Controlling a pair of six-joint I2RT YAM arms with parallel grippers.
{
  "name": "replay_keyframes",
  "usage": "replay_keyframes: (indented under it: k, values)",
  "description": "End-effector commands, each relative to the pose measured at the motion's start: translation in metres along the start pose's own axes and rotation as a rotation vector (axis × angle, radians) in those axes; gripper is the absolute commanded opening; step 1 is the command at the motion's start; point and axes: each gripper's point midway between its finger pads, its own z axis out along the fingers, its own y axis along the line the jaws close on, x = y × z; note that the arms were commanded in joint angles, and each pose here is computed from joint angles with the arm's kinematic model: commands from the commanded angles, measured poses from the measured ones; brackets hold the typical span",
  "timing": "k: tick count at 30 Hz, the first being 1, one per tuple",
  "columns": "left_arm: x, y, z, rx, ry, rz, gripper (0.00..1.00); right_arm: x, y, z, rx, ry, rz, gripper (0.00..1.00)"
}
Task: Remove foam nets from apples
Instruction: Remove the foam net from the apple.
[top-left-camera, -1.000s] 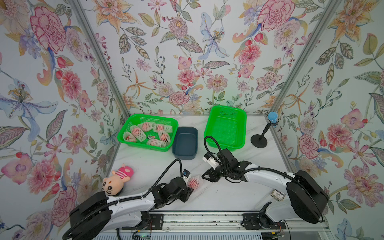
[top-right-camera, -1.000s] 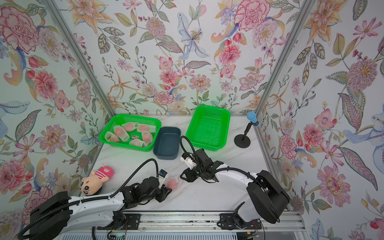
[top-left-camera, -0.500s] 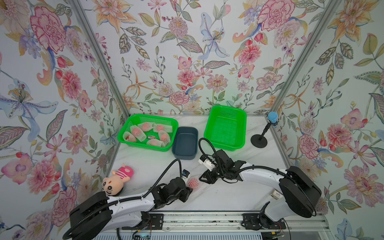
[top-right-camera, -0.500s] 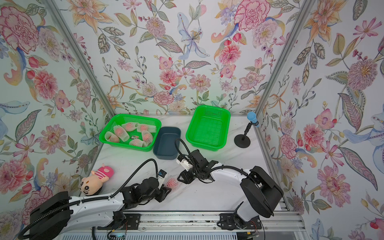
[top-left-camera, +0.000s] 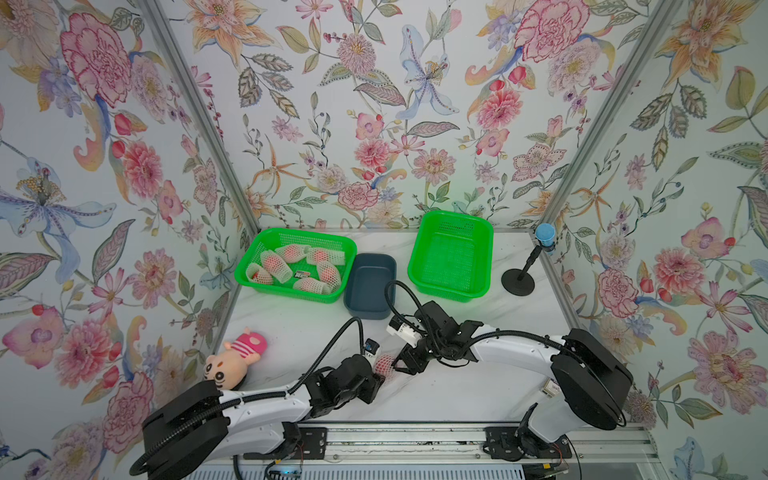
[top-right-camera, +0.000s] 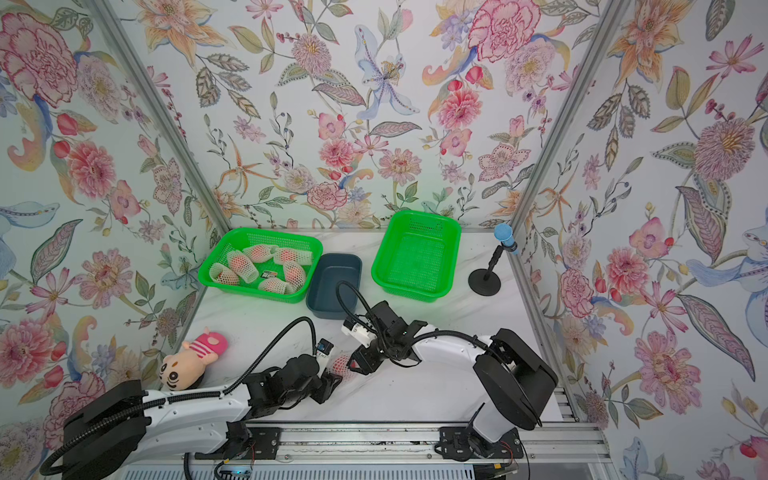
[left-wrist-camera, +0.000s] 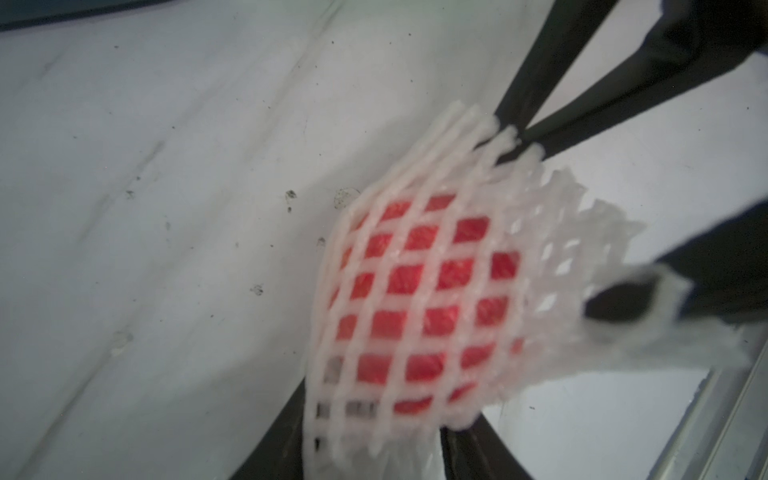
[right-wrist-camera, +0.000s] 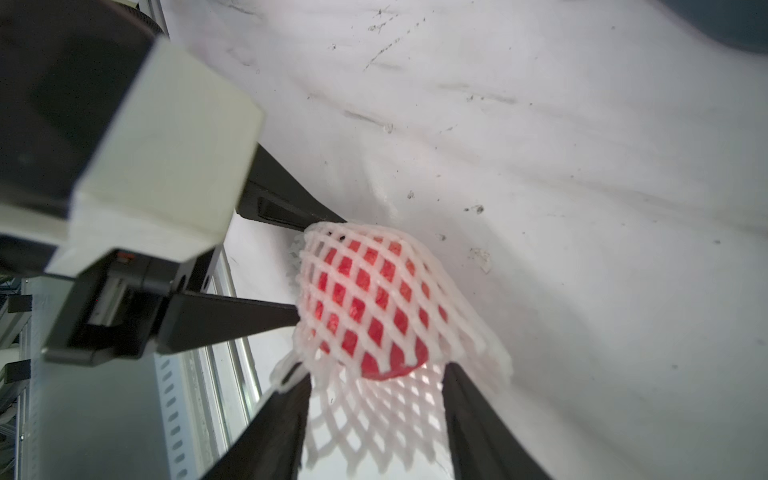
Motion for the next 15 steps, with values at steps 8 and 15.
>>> replay_keyframes:
  k: [8, 15]
  values:
    - [0.003, 0.005, 0.000, -0.030, -0.004, -0.001, 0.47, -0.005, -0.012, 0.017, 0.049, 0.021, -0.027, 0.63]
    - [0.002, 0.006, 0.000, -0.034, -0.004, -0.004, 0.48, -0.007, -0.011, 0.027, 0.031, 0.020, -0.044, 0.68]
